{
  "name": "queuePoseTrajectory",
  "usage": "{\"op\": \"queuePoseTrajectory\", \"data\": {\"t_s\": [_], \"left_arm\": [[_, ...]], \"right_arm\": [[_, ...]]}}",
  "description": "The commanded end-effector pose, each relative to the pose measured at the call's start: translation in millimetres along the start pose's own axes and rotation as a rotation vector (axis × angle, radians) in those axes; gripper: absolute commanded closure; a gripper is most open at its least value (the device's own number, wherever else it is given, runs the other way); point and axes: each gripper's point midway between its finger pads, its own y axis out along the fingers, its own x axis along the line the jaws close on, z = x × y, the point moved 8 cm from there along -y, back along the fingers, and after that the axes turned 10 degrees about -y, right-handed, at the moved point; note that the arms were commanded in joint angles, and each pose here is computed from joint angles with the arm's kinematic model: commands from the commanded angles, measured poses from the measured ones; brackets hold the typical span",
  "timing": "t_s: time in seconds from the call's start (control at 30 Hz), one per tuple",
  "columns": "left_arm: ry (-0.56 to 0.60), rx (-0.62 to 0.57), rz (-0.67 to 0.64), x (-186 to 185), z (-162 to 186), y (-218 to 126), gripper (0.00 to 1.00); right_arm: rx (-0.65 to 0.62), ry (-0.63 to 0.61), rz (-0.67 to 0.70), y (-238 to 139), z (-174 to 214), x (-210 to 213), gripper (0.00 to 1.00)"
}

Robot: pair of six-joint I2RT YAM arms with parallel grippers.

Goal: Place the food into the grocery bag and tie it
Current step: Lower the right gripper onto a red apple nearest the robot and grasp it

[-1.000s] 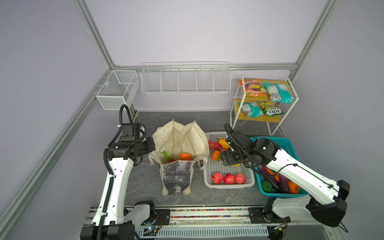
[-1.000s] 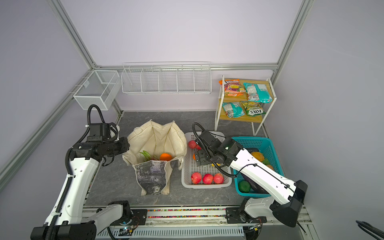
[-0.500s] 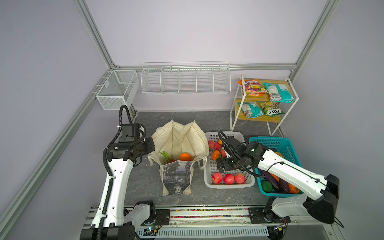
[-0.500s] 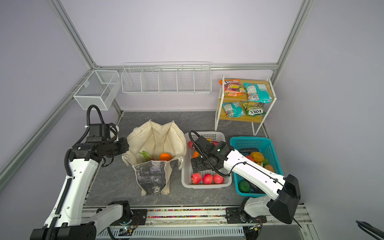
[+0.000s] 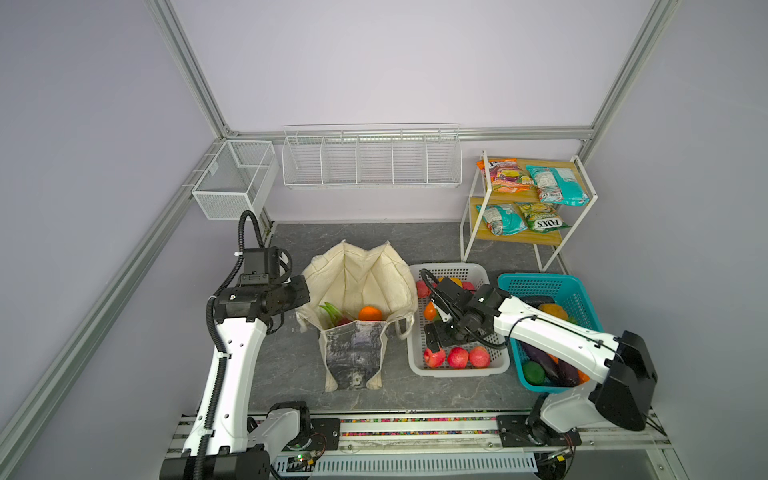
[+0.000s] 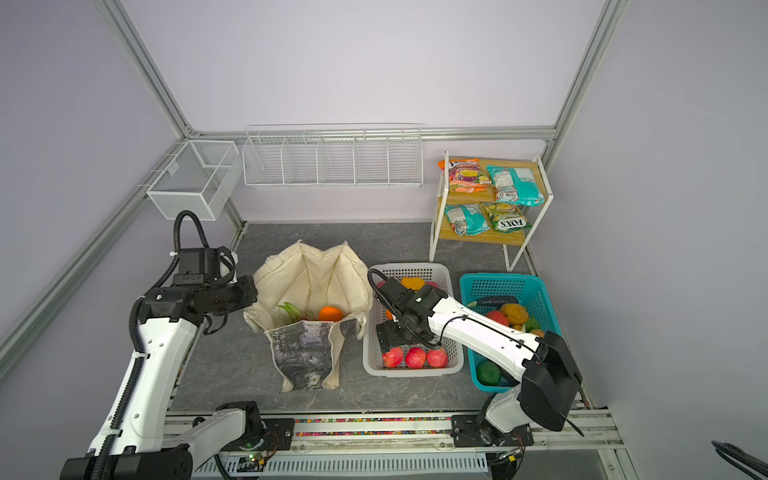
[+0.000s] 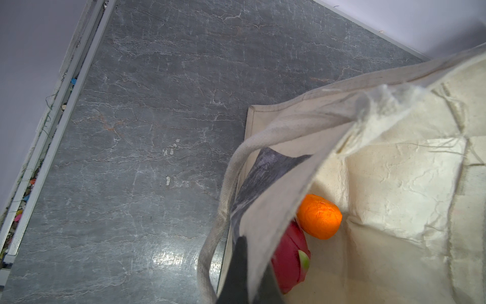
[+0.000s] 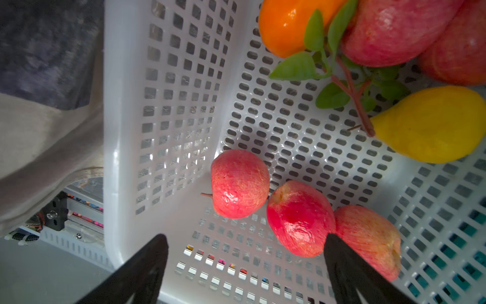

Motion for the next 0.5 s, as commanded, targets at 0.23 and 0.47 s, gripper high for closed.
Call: {"op": "queuePoseTrajectory", "data": {"t_s": [0.23,0.47], "left_arm": [[0.002,0.003,-0.019,4.0,1.6,0.2,1.0],[0.006,0.006,-0.018,3.9,2.6,-0.5,1.0]], "right_arm": [[0.095,-0.02,-0.051,32.6,3.5,5.0,0.07],[0.14,-0.013,-0.06,48.7,9.1,4.3,0.06]]}}
